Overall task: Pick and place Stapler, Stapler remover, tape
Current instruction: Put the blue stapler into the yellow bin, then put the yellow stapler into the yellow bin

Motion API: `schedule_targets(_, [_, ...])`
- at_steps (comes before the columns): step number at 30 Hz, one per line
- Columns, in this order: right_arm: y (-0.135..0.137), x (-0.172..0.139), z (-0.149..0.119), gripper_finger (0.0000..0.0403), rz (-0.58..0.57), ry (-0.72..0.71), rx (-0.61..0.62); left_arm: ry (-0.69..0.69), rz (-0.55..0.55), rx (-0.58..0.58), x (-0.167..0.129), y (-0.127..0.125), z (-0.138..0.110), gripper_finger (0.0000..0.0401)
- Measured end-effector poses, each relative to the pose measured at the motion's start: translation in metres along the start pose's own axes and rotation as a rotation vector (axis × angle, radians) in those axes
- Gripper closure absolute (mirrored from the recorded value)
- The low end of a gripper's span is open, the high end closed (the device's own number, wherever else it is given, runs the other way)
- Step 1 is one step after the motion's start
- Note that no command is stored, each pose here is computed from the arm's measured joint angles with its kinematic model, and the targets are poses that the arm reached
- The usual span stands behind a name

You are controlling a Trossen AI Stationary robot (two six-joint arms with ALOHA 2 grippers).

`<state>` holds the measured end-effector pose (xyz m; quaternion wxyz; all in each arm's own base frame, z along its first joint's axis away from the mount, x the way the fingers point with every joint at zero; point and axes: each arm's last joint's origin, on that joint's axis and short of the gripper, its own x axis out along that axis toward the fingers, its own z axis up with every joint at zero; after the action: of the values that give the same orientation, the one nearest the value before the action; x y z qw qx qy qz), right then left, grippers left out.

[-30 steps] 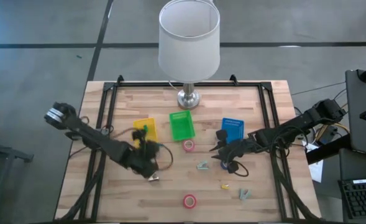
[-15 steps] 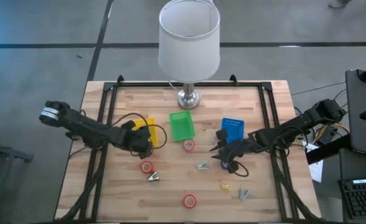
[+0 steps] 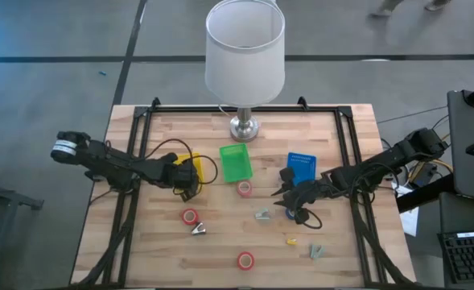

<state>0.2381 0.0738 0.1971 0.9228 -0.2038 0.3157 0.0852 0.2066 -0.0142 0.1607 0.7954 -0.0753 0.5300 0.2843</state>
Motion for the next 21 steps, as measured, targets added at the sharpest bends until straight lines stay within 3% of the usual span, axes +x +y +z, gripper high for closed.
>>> schedule_targets(10, [0.000,0.000,0.000,0.0273,0.000,0.000,0.002,-0.004,-0.003,0.001,0.000,0.000,0.000,0.0241])
schedule_targets(17, [0.000,0.000,0.000,0.0273,0.000,0.000,0.004,-0.027,-0.019,-0.011,-0.004,0.000,0.003,0.0240])
schedule_targets(21, [0.000,0.000,0.000,0.0273,0.000,0.000,0.004,-0.088,-0.041,-0.002,-0.016,-0.003,0.018,0.0240])
